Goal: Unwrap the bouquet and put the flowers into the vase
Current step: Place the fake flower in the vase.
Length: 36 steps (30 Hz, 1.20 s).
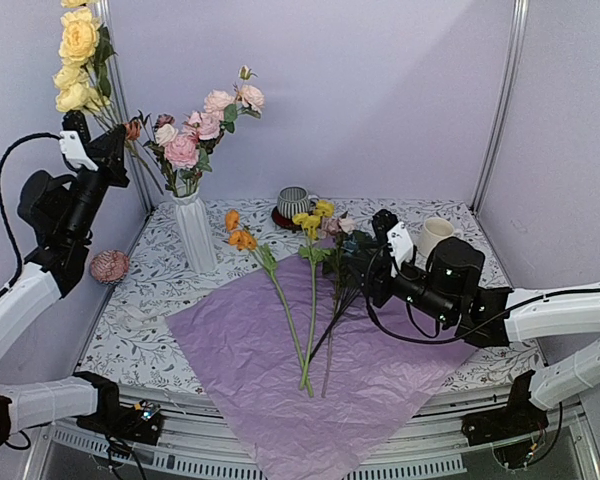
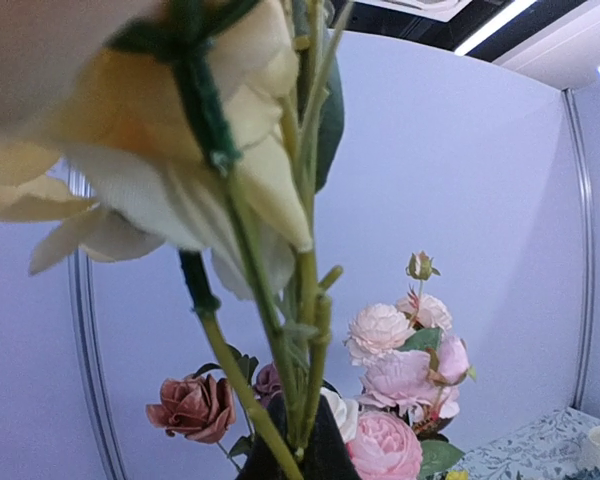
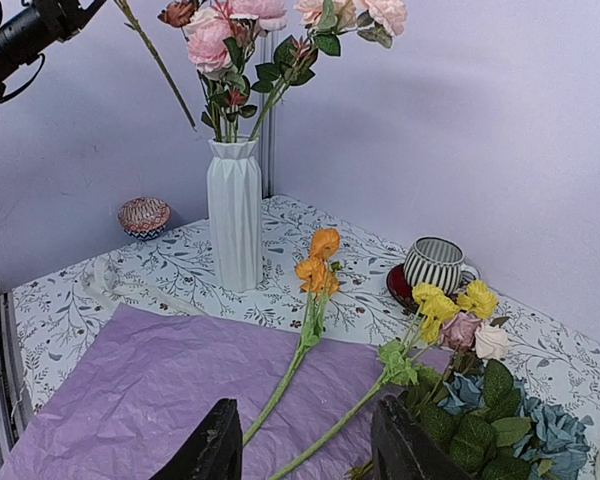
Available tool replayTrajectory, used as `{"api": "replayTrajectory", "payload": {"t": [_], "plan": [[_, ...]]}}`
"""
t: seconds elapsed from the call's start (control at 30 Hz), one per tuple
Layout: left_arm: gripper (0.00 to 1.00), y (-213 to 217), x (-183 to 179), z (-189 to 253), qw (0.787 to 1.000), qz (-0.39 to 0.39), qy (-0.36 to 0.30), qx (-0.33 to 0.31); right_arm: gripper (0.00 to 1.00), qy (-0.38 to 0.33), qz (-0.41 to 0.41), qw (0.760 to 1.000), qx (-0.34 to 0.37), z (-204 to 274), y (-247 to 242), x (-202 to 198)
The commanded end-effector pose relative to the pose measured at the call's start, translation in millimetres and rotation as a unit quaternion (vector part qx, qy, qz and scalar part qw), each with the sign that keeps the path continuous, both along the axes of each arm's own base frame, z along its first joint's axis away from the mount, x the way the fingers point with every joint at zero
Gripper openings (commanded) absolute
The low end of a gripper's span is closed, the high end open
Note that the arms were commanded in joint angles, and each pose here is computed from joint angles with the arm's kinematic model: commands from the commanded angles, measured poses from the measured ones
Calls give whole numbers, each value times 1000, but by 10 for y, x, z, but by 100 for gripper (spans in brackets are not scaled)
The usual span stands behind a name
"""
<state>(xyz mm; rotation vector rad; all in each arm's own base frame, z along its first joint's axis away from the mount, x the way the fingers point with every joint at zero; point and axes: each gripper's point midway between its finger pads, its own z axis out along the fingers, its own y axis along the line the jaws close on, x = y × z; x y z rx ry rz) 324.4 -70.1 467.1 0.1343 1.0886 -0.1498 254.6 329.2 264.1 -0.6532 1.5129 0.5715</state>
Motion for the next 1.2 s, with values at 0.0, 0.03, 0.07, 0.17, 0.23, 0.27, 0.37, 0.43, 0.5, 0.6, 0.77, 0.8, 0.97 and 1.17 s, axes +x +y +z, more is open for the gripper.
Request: {"api": "replayTrajectory", "payload": {"t": [0.0, 0.03, 0.07, 0.17, 0.23, 0.27, 0.37, 0.43, 0.5, 0.6, 0.77, 0.8, 0.97, 1.17], "plan": [[0, 10, -127, 333, 997, -53, -40, -39, 46, -7, -6, 1000, -2, -46, -20, 31], [0, 12, -131, 348, 997, -55, -39, -44, 46, -6, -6, 1000, -3, -56, -17, 31], [0, 15, -131, 363, 997, -57, -38, -47, 46, -6, -5, 1000, -4, -65, -12, 34], [0, 1, -88, 386, 997, -57, -29, -42, 46, -4, 1, 1000, -7, -98, 15, 26], [0, 9, -52, 379, 997, -54, -24, -44, 46, -2, 3, 1000, -8, -114, 28, 26], [0, 18, -37, 378, 997, -52, -23, -45, 46, -2, 3, 1000, -9, -126, 30, 29], [0, 11, 72, 350, 998, -50, -12, -44, 46, -2, 3, 1000, -11, -131, 40, 33], [0, -2, 154, 325, 998, -50, -7, -44, 46, -2, 0, 1000, -13, -145, 39, 46], [0, -14, 242, 299, 997, -54, -2, -46, 46, -2, -3, 1000, -15, -160, 37, 57], [0, -62, 388, 249, 997, -63, 14, -44, 46, -2, -3, 1000, -17, -169, 42, 60], [0, -123, 623, 56, 996, -68, 49, -39, 46, -2, -6, 1000, -18, -182, 37, 67], [0, -125, 657, 6, 996, -66, 53, -37, 46, -2, -5, 1000, -18, -178, 39, 67], [0, -87, 806, -275, 996, -45, 76, -32, 46, -1, -4, 1000, -18, -190, 44, 65], [0, -89, 931, -550, 994, -40, 98, -34, 46, -1, -1, 1000, -18, -196, 55, 60]]}}
